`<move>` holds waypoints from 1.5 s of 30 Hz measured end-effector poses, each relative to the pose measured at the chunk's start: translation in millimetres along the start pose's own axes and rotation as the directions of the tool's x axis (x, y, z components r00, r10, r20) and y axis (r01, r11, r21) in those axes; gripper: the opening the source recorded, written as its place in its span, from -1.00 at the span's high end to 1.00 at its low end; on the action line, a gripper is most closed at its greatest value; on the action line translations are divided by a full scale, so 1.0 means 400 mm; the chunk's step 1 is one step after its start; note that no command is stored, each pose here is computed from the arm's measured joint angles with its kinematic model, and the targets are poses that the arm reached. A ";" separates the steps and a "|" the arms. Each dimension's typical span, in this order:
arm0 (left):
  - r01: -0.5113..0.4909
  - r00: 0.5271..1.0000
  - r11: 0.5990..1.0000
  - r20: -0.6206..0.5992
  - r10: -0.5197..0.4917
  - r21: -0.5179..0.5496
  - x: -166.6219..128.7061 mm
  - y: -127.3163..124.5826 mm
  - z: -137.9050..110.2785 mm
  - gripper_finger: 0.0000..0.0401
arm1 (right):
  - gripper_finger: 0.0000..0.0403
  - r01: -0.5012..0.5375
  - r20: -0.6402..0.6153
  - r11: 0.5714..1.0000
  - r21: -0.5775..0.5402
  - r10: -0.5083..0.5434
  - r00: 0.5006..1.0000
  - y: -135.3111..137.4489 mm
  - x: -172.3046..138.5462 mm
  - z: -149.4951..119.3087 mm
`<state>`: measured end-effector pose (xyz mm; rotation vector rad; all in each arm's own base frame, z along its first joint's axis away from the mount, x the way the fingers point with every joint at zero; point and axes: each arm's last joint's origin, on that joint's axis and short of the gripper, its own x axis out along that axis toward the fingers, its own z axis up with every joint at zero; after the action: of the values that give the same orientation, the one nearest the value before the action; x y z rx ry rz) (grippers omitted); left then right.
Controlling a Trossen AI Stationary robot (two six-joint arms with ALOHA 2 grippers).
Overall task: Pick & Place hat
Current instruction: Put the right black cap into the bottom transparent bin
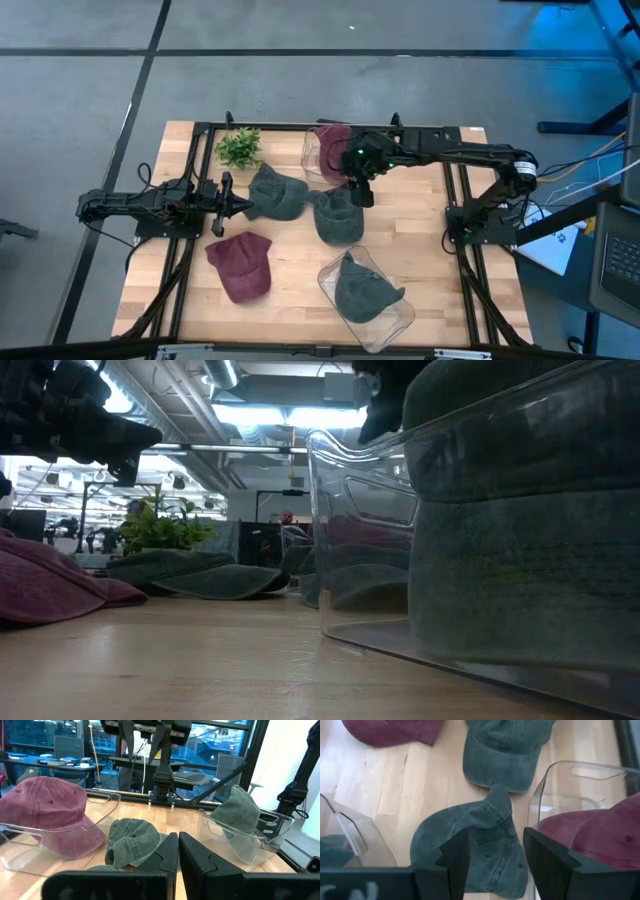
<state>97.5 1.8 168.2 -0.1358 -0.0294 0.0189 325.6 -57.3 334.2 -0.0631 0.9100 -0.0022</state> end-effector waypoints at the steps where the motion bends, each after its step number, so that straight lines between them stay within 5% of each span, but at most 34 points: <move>1: 0.000 1.000 1.000 0.000 0.000 0.000 0.000 0.000 0.000 0.94 | 0.11 -0.001 -0.006 1.000 0.002 0.001 1.000 -0.001 0.008 0.000; 18: 0.000 1.000 1.000 0.000 0.000 0.000 0.000 0.000 0.000 0.96 | 0.10 -0.010 -0.132 0.999 0.035 0.014 0.991 -0.032 0.132 -0.017; 45: 0.000 1.000 1.000 0.000 0.000 0.000 0.000 0.000 0.000 0.94 | 0.10 -0.111 -0.344 0.992 -0.067 0.081 0.935 -0.019 0.348 -0.076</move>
<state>97.5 1.8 168.1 -0.1358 -0.0290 0.0189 387.4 -70.5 206.3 -0.1003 1.2606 0.1205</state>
